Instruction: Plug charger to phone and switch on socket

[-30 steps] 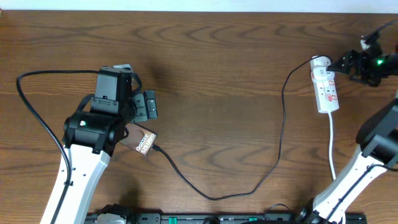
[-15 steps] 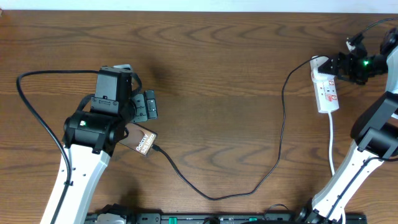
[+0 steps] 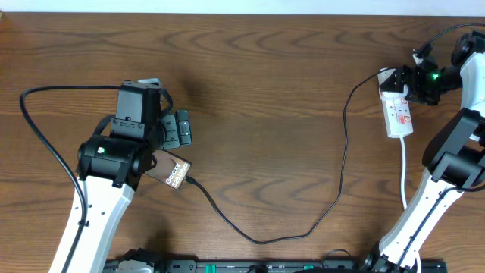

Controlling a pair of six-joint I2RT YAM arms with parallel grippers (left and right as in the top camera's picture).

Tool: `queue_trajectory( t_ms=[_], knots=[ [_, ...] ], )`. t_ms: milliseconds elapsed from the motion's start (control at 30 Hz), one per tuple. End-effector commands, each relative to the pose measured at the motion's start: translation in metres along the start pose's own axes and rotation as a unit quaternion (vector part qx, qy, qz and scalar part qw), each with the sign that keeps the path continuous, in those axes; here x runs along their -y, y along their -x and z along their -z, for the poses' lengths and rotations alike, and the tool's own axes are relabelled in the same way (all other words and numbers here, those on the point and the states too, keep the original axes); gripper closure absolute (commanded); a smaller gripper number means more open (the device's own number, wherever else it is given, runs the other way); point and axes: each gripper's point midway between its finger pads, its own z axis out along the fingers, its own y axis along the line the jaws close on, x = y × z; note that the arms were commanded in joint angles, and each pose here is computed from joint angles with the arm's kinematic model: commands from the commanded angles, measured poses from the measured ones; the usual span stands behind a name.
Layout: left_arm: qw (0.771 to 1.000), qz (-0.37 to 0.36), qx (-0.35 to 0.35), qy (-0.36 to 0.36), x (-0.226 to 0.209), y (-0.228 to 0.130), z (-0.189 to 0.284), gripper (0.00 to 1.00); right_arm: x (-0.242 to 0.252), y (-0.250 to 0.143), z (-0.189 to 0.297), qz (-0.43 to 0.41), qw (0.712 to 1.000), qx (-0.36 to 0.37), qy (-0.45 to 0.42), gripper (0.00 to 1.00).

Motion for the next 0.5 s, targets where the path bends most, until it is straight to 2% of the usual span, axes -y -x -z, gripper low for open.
queue_trajectory(
  t_ms=[0, 467],
  knots=[
    [1.000, -0.005, 0.008, 0.003, 0.0001, 0.0052, 0.0033, 0.02, -0.0059, -0.0045, -0.0086, -0.011, 1.000, -0.013, 0.011, 0.01],
    [1.000, -0.005, 0.008, 0.003, 0.0001, 0.0052, 0.0033, 0.02, -0.0055, -0.0098, -0.0124, -0.020, 0.999, -0.022, 0.014, 0.01]
  ],
)
